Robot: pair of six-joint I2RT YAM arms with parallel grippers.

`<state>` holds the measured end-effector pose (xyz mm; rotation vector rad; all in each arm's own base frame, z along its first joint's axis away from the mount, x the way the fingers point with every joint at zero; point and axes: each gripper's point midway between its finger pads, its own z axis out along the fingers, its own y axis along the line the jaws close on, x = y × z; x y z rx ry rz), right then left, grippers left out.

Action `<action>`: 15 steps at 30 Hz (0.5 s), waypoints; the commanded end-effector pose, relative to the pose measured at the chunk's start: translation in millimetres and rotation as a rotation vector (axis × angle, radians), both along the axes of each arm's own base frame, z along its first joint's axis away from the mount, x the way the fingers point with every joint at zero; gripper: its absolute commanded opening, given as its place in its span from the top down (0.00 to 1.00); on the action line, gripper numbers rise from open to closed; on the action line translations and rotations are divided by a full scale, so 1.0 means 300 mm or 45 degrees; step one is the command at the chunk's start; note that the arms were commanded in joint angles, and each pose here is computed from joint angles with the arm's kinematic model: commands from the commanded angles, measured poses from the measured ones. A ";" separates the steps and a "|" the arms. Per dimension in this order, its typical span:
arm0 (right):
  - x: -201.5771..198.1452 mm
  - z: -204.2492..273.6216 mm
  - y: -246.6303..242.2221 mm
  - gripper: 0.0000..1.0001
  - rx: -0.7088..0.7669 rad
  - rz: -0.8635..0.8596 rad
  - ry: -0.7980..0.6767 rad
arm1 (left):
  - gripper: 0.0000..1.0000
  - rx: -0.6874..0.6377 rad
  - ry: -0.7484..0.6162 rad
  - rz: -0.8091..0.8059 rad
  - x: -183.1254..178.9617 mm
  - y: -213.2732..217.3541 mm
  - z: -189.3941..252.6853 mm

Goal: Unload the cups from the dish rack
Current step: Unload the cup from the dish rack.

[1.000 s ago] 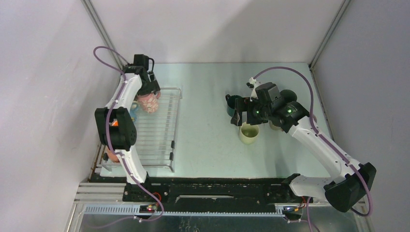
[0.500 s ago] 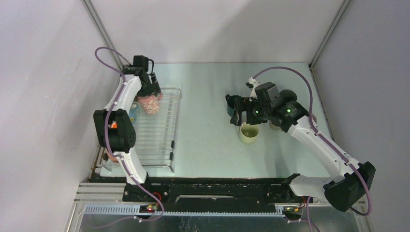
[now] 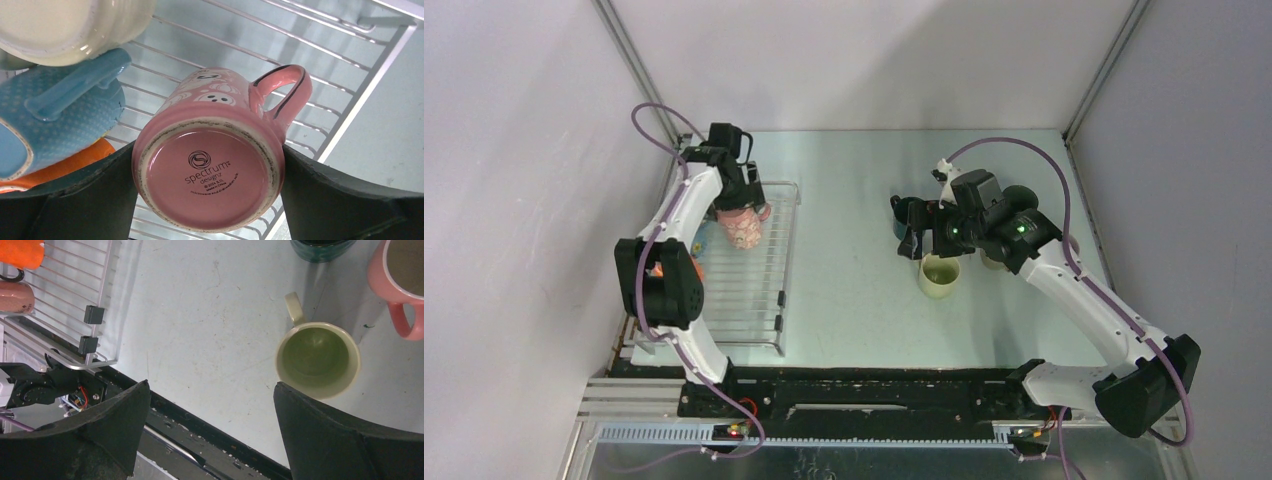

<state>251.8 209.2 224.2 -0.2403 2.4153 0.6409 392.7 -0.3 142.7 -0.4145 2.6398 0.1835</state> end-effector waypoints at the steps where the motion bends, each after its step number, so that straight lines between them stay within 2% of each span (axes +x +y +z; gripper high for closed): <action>1: 0.004 0.030 0.027 0.00 0.048 0.006 -0.029 | 0.95 -0.005 -0.139 -0.052 -0.011 -0.040 0.119; 8: 0.004 0.047 0.052 0.00 0.072 0.013 -0.053 | 1.00 -0.032 -0.176 -0.090 -0.033 -0.092 0.153; 15: 0.011 0.072 0.091 0.00 0.123 0.023 -0.082 | 1.00 -0.039 -0.178 -0.126 -0.066 -0.125 0.166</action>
